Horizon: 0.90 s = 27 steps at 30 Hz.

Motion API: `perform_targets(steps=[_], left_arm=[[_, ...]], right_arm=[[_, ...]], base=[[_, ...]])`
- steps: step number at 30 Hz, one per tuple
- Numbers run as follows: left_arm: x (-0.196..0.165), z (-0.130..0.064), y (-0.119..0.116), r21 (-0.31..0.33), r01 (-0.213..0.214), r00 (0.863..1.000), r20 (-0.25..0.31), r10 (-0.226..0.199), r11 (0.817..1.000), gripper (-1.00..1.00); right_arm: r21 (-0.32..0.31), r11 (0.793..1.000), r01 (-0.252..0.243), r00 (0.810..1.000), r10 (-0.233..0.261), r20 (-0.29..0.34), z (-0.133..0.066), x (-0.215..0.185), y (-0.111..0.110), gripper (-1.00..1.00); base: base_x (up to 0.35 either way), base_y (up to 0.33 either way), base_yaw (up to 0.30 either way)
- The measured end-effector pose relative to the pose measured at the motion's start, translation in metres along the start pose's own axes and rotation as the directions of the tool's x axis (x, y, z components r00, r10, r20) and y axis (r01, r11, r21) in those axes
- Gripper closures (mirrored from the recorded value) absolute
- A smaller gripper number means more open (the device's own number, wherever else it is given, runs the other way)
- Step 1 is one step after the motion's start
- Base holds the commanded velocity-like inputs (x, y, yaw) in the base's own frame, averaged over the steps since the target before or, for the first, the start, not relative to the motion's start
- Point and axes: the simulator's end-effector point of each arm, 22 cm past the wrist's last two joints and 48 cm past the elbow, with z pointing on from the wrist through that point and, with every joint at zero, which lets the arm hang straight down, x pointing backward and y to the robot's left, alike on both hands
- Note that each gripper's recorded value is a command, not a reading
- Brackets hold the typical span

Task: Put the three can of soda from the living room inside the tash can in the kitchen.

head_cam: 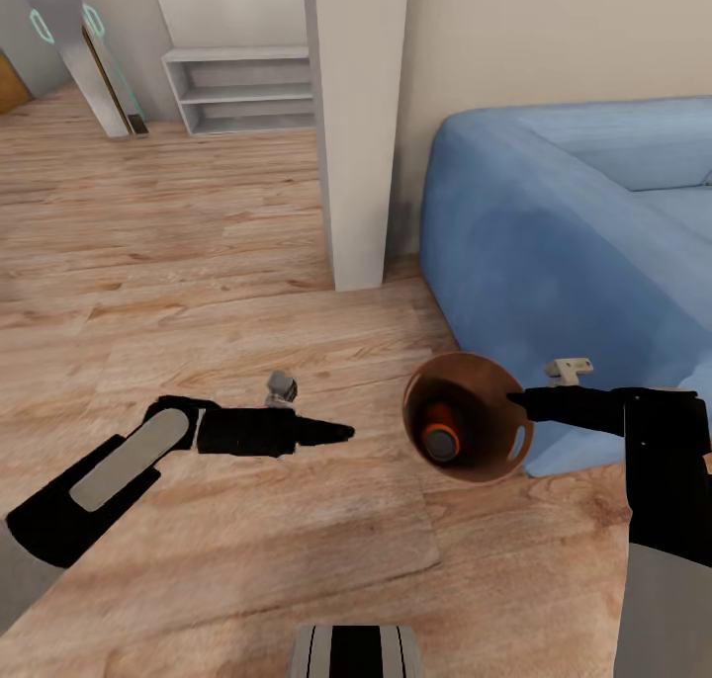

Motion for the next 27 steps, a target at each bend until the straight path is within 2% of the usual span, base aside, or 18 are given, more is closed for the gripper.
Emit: perform_targets(steps=[1, 3, 5, 7, 11, 14, 20, 27], left_arm=[[-0.007, -0.023, -0.007, 0.043, -0.032, 0.999, 0.039, 0.03, 0.999, -1.0], [-0.011, -0.048, -0.014, 0.085, -0.096, 0.993, 0.076, 0.089, 0.992, -1.0], [-0.009, -0.057, -0.016, 0.092, -0.137, 0.988, 0.083, 0.129, 0.986, -1.0], [-0.008, -0.06, -0.014, 0.087, -0.157, 0.985, 0.083, 0.15, 0.984, -1.0], [-0.01, -0.059, 0.002, 0.015, -0.19, 0.979, 0.083, 0.188, 0.982, -1.0], [-0.017, -0.048, 0.011, -0.032, -0.207, 0.972, 0.106, 0.209, 0.978, -1.0], [-0.022, -0.03, 0.015, -0.056, -0.199, 0.972, 0.115, 0.205, 0.978, -1.0], [-0.024, -0.027, 0.014, -0.061, -0.201, 0.971, 0.119, 0.207, 0.978, -1.0]], right_arm=[[-0.004, 1.0, 0.0, 1.0, 0.0, 0.0, 0.0, 0.0, 0.001, 1.0], [-0.014, 1.0, -0.003, 1.0, 0.003, 0.001, 0.0, 0.0, 0.003, 1.0], [-0.022, 1.0, -0.004, 1.0, 0.004, 0.001, 0.0, 0.0, 0.005, 1.0], [-0.023, 1.0, -0.003, 1.0, 0.003, 0.001, 0.0, 0.0, 0.005, 1.0], [-0.037, 0.999, -0.007, 1.0, 0.007, 0.002, -0.001, 0.0, 0.007, 1.0], [-0.032, 0.999, -0.003, 1.0, 0.003, 0.002, -0.002, 0.0, 0.005, 1.0], [-0.034, 0.999, -0.006, 1.0, 0.006, 0.003, -0.002, -0.001, 0.005, 1.0], [-0.035, 0.999, -0.008, 1.0, 0.008, 0.006, -0.003, -0.001, 0.006, 1.0]], base=[[0.0, 0.0, 0.0], [0.0, 0.0, 0.0], [0.0, 0.0, 0.0], [0.0, 0.0, 0.0], [0.0, 0.0, 0.0], [0.0, 0.0, 0.0], [0.0, 0.0, 0.0], [0.0, 0.0, 0.0]])
